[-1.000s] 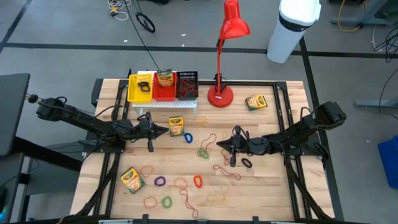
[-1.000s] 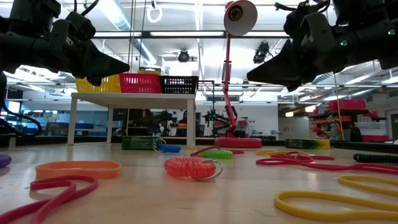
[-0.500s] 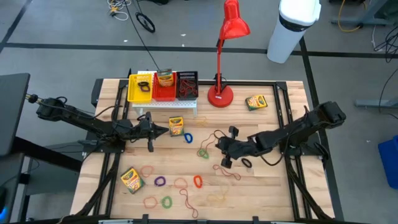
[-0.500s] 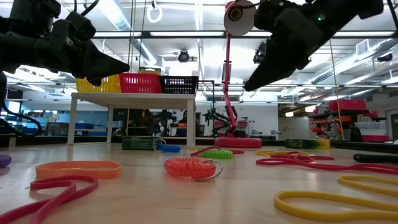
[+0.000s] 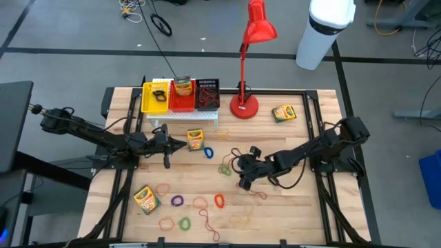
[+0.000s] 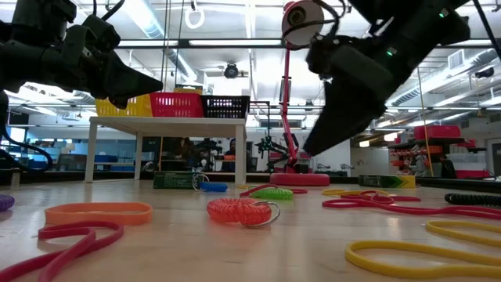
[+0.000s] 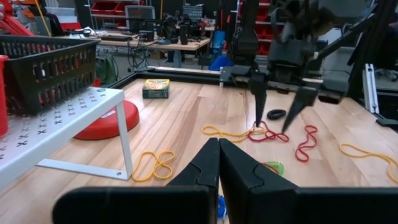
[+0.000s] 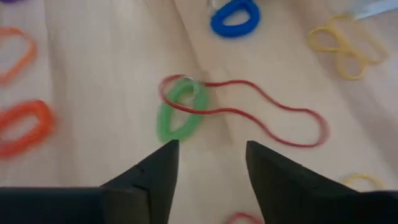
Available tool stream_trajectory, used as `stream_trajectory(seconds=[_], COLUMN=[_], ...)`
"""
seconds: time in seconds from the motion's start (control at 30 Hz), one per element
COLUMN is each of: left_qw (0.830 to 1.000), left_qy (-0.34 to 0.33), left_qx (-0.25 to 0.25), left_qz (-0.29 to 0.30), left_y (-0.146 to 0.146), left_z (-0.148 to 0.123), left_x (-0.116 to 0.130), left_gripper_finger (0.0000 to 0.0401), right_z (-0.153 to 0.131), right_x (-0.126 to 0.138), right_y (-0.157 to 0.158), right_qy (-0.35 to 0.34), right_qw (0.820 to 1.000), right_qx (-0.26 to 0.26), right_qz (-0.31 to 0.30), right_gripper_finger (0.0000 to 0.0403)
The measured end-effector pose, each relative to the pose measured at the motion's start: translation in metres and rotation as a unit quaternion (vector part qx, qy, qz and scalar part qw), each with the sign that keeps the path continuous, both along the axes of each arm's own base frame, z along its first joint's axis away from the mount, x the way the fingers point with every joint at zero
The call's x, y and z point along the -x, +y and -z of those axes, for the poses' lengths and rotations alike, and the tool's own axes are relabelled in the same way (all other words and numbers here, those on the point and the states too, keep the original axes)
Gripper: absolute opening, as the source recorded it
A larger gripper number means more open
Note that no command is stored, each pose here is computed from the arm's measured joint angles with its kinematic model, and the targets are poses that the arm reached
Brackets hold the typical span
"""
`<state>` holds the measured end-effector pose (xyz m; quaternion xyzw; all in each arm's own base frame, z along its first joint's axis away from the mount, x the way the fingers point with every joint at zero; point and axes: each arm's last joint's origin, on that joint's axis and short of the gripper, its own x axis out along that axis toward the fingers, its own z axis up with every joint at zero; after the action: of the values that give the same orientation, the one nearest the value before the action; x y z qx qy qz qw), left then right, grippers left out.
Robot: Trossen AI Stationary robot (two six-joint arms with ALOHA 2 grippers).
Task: Pick & Place Office Desk Supplies
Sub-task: Put the yellow rubber band into the black bin on the shelf
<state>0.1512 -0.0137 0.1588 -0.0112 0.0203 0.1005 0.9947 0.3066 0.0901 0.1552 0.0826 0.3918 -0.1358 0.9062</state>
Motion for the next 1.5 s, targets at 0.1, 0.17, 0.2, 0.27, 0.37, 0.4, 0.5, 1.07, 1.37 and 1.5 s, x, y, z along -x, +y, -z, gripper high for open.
stream_trajectory(seconds=[0.1,0.17,0.2,0.27,0.37,0.4,0.5,1.07,1.37,1.5], left_qw=[1.000,1.000,1.000,1.000,1.000,1.000,1.000,1.000,1.000,1.000], left_qy=[-0.001,-0.001,-0.001,-0.001,-0.001,-0.001,0.000,-0.001,0.000,-0.001], left_qx=[0.000,0.000,0.000,0.000,0.000,0.000,0.000,0.000,0.000,0.000], left_qz=[0.000,0.000,0.000,0.000,0.000,0.000,0.000,0.000,0.000,0.000], left_y=[0.000,0.000,0.000,0.000,0.000,0.000,0.000,0.000,0.000,0.000], left_z=[0.000,0.000,0.000,0.000,0.000,0.000,0.000,0.000,0.000,0.000], left_x=[0.000,0.000,0.000,0.000,0.000,0.000,0.000,0.000,0.000,0.000], left_gripper_finger=[0.0010,0.0010,0.0010,0.0010,0.0010,0.0010,0.0010,0.0010,0.0010,0.0010], right_z=[0.004,0.009,0.011,0.013,0.013,0.013,0.014,0.013,0.026,0.026], right_x=[-0.008,-0.010,-0.011,-0.012,-0.012,-0.012,-0.015,0.006,0.004,0.003], right_y=[0.002,0.003,0.003,0.001,-0.006,-0.010,-0.030,-0.062,-0.060,-0.060], right_qy=[0.001,0.009,0.010,0.015,0.029,0.035,0.055,0.203,0.187,0.185], right_qw=[1.000,1.000,1.000,0.999,0.998,0.997,0.997,0.978,0.980,0.981], right_qx=[-0.005,0.005,0.009,0.032,0.059,0.064,0.050,0.012,-0.038,-0.038], right_qz=[0.010,0.015,0.016,0.015,0.012,0.012,0.014,0.049,0.047,0.045], right_gripper_finger=[0.0215,0.0218,0.0218,0.0218,0.0218,0.0218,0.0218,0.0218,0.0218,0.0204])
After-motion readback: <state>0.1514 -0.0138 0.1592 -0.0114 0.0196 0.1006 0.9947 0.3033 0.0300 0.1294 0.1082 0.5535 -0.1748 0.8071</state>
